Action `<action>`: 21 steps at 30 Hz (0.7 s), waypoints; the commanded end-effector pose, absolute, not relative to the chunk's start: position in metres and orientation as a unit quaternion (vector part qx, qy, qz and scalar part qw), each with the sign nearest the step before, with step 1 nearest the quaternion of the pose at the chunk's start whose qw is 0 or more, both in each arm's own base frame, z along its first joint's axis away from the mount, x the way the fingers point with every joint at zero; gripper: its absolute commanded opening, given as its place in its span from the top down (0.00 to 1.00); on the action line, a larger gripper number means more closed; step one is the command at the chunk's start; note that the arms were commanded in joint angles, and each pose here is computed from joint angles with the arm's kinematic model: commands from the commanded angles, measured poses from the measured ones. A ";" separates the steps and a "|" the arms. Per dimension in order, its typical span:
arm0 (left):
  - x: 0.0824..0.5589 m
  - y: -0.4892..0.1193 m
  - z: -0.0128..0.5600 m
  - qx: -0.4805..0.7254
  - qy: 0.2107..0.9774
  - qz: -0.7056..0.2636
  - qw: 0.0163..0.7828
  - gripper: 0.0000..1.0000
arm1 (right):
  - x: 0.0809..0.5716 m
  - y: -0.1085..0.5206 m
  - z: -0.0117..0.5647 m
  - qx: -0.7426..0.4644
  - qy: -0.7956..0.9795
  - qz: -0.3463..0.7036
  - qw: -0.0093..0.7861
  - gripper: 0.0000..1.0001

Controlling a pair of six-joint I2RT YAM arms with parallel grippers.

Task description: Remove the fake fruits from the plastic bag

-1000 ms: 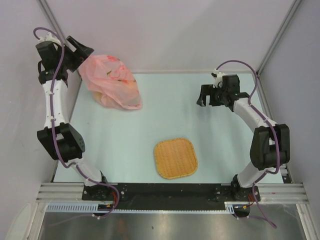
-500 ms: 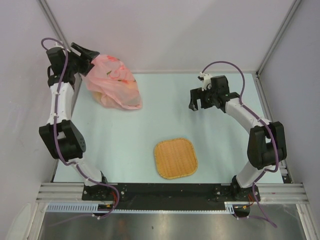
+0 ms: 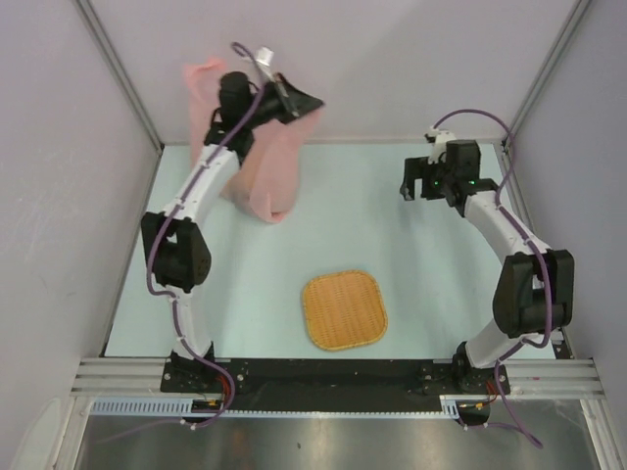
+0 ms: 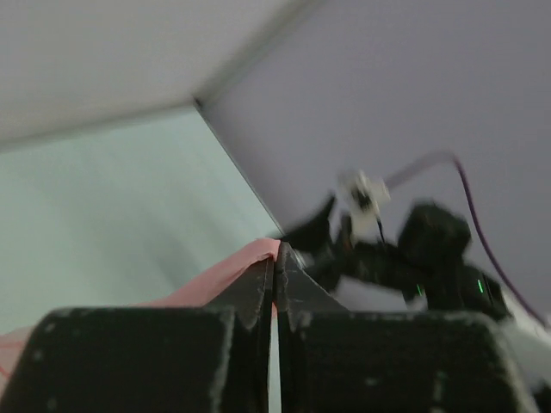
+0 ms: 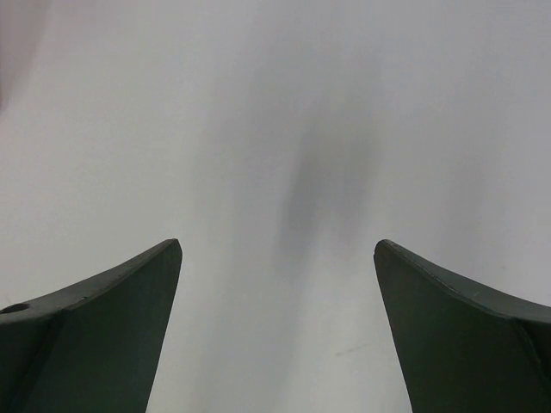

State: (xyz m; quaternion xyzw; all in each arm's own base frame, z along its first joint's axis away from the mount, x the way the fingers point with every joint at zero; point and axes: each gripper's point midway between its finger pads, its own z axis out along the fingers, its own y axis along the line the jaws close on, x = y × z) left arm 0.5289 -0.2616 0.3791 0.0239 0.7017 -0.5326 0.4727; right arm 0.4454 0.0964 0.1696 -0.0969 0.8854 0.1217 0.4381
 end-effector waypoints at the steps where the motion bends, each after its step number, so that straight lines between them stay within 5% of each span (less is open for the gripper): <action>1: 0.404 -0.341 0.382 0.189 0.693 -0.608 0.338 1.00 | 0.454 0.073 0.248 -0.086 0.835 0.103 0.533 0.00; 7: 0.324 -0.308 0.306 0.247 0.773 -0.516 0.276 1.00 | 0.436 0.069 0.281 -0.114 0.815 0.107 0.558 0.00; 14: 0.343 -0.187 0.247 0.133 0.860 -0.359 0.337 1.00 | 0.454 0.102 0.308 -0.146 0.780 0.156 0.588 0.00; 21: 0.329 -0.144 0.233 0.059 0.867 -0.361 0.337 1.00 | 0.505 0.203 0.334 -0.222 0.728 0.133 0.634 0.00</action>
